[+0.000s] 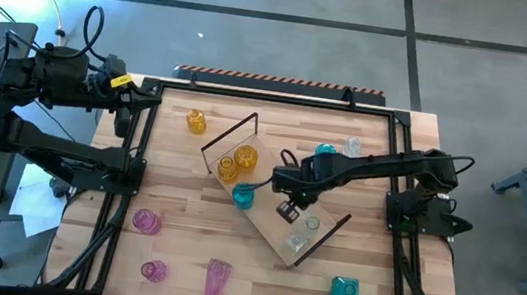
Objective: Sort vases onto shelf
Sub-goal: Adjust the crystal vases on the shelf, then put the bottom right pink crystal vase on the shelf
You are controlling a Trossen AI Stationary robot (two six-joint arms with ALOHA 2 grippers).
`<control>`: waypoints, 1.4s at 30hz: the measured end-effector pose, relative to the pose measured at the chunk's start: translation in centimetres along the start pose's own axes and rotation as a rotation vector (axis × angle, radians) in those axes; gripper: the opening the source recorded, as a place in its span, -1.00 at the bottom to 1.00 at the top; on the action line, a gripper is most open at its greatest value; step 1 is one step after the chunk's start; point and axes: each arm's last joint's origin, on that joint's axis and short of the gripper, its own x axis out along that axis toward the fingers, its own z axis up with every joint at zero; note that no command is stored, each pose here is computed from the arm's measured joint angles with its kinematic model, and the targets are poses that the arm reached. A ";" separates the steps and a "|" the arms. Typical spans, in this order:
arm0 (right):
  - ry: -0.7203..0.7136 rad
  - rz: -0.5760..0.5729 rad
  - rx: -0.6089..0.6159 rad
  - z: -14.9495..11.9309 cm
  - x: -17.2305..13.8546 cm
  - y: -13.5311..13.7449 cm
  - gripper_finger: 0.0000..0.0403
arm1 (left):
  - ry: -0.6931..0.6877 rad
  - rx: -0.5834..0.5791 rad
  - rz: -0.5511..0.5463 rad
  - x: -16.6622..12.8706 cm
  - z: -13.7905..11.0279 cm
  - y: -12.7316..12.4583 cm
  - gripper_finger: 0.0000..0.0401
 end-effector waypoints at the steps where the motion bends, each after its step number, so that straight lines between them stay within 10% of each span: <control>1: -0.029 -0.009 -0.004 0.2 -0.5 0.1 -1.00 | 0.000 0.000 0.000 0.0 0.0 0.0 -1.00; 21: -0.611 -0.031 0.021 1.7 -14.3 2.1 -1.00 | 0.193 0.379 -0.506 5.4 0.7 -3.0 -1.00; 31: -0.697 -0.206 0.089 -1.8 -18.8 0.8 -1.00 | 0.440 0.626 -0.694 13.5 -1.5 -9.9 -1.00; 42: -0.815 -0.219 0.038 -4.4 -21.6 -0.4 -1.00 | 0.610 0.902 -0.664 18.9 -7.6 -18.4 -1.00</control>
